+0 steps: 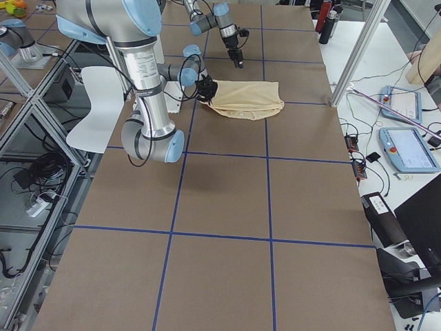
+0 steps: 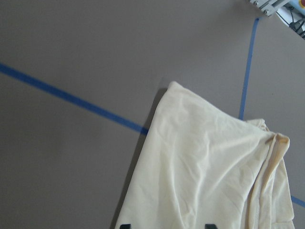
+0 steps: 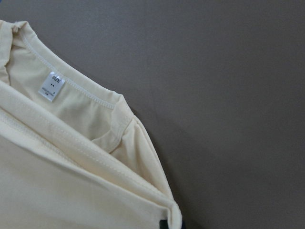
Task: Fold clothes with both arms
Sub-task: 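Lower the left gripper to the shirt corner nearest the robot and grasp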
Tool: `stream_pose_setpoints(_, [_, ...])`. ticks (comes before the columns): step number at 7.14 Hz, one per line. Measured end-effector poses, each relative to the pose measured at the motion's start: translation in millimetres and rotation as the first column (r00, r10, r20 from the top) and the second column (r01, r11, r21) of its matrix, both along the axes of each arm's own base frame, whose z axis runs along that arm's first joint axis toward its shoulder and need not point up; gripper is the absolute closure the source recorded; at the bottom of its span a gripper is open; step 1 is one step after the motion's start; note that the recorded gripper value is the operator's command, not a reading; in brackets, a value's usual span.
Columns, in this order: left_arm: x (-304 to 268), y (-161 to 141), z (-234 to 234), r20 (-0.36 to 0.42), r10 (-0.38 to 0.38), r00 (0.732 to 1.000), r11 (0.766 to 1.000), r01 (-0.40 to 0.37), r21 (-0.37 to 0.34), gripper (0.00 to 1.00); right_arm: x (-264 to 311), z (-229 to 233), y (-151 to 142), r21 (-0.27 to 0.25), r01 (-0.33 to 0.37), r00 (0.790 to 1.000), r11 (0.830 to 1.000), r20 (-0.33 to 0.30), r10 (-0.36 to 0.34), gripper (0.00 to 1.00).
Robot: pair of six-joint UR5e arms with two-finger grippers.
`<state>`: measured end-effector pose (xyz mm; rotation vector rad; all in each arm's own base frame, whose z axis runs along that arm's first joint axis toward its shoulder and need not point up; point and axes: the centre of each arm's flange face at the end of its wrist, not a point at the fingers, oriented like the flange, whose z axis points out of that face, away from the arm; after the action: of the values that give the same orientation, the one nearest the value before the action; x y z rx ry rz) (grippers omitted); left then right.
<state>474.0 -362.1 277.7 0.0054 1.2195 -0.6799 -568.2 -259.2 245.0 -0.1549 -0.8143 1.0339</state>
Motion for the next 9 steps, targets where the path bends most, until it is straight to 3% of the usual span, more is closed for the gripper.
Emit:
stream_pose_setpoints(2, [23,50,15,-0.030,0.025,0.999,0.990,-0.029,-0.136,0.39,3,0,3,0.000,0.003,1.000,1.000,0.005,-0.003,1.00])
stream_pose_setpoints(5, [51,100,29,-0.028,0.075,0.997,0.973,-0.079,-0.217,0.38,4,3,4,0.000,0.005,1.000,1.000,0.000,-0.005,1.00])
stream_pose_setpoints(9, [60,107,34,-0.020,0.029,0.999,0.972,-0.033,-0.235,0.43,4,3,4,0.000,0.005,1.000,1.000,0.000,-0.005,1.00])
